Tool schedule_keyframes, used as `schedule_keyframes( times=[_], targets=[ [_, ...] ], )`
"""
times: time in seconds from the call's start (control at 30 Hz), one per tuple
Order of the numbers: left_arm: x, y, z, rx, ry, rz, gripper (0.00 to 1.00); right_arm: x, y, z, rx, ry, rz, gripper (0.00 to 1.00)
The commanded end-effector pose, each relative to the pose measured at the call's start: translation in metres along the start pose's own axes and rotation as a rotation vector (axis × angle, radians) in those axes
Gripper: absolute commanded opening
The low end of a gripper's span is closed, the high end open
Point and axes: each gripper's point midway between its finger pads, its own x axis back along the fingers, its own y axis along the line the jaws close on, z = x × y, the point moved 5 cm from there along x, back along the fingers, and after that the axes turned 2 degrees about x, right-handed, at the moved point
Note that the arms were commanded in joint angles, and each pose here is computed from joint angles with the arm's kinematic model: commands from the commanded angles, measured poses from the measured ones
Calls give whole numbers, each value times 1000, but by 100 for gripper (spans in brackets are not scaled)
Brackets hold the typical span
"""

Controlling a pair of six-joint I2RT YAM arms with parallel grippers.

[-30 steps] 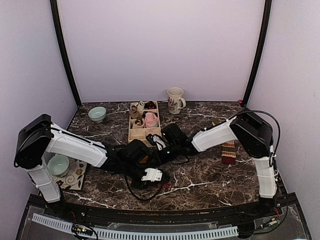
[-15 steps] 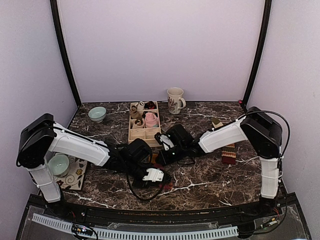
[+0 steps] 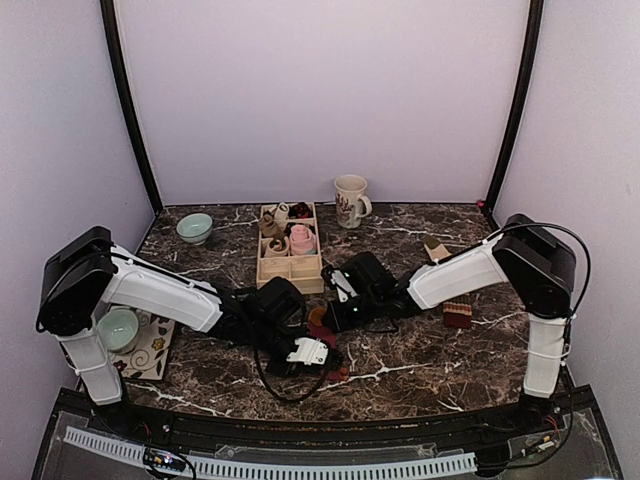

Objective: Roll the socks
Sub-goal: Roll the sock at the center of the board.

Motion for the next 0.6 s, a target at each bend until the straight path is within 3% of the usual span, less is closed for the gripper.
schedule_keyframes(
  times=[0.0, 0.27, 0.57],
  targets=[
    [-16, -48, 50, 91, 188, 219, 0, -7, -49, 35, -42, 131, 202, 0],
    [-14, -48, 49, 75, 207, 245, 0, 7, -76, 22, -94, 95, 271, 0],
    [-19, -48, 54, 90, 244, 255, 0, 15, -69, 22, -103, 42, 206, 0]
  ],
)
